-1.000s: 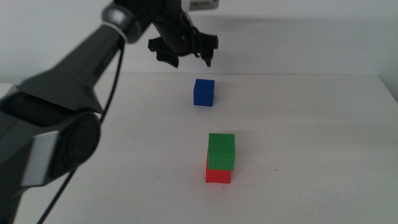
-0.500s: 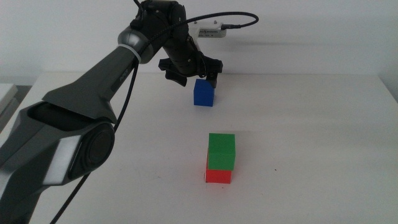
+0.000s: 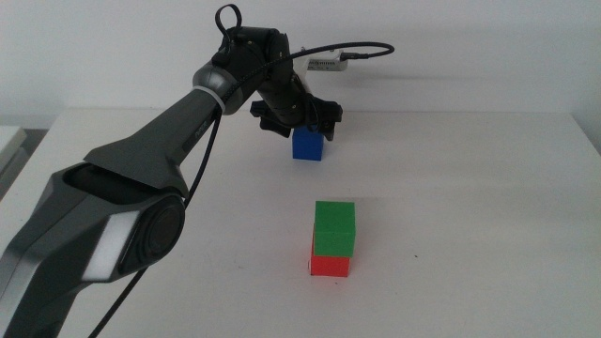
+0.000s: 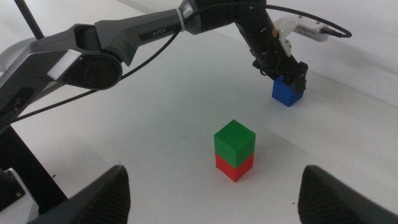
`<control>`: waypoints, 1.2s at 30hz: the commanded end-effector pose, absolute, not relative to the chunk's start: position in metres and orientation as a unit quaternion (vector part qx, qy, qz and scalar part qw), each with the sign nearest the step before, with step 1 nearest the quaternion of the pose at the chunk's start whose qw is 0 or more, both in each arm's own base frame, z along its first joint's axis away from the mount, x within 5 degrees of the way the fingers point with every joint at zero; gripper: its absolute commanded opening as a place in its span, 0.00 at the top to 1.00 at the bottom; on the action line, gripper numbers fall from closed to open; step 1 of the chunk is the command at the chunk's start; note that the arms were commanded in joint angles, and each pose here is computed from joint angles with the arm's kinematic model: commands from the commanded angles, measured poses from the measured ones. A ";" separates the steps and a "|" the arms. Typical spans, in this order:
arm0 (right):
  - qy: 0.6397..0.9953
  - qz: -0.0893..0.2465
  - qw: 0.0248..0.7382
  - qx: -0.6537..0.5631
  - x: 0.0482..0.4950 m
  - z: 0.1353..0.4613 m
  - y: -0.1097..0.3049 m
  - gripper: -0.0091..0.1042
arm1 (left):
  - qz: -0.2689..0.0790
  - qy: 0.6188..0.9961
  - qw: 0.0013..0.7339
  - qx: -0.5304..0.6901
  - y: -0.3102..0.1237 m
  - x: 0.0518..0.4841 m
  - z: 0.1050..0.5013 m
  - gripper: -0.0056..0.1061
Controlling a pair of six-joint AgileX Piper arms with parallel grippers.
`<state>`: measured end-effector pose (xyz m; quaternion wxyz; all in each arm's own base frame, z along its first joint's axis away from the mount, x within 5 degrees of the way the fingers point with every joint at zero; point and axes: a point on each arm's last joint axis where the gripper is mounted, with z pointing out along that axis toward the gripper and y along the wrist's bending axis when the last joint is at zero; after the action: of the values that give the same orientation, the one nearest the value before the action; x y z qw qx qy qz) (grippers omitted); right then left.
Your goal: Stack red cubes first, then green, then blue cubes in a specific spot.
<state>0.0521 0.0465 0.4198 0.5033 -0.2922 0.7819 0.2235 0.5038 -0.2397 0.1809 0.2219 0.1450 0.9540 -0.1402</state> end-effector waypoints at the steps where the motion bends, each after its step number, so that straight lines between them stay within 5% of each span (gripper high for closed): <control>1: 0.779 0.222 0.508 -0.293 0.052 0.420 0.046 0.15 | -0.147 0.947 0.240 0.152 -0.245 0.504 0.186 0.11; 15: 0.779 0.222 0.508 -0.293 0.052 0.420 0.046 0.15 | -0.152 0.947 0.235 0.155 -0.247 0.507 0.167 0.20; 19: 0.779 0.222 0.508 -0.293 0.052 0.420 0.046 0.15 | -0.149 0.946 0.240 0.155 -0.247 0.508 0.168 0.33; 26: 0.779 0.222 0.508 -0.293 0.052 0.420 0.046 0.15 | -0.157 0.944 0.230 0.180 -0.249 0.505 0.169 0.72; 31: 0.779 0.222 0.508 -0.293 0.052 0.420 0.046 0.15 | -0.122 0.951 0.215 0.187 -0.237 0.496 0.202 0.95; 36: 0.779 0.222 0.508 -0.293 0.052 0.420 0.046 0.15 | -0.122 0.954 0.228 0.154 -0.228 0.485 0.246 0.97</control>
<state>0.0521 0.0465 0.4198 0.5033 -0.2922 0.7819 0.2235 0.4891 -0.2310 0.2242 0.2113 0.1680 0.9555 -0.1191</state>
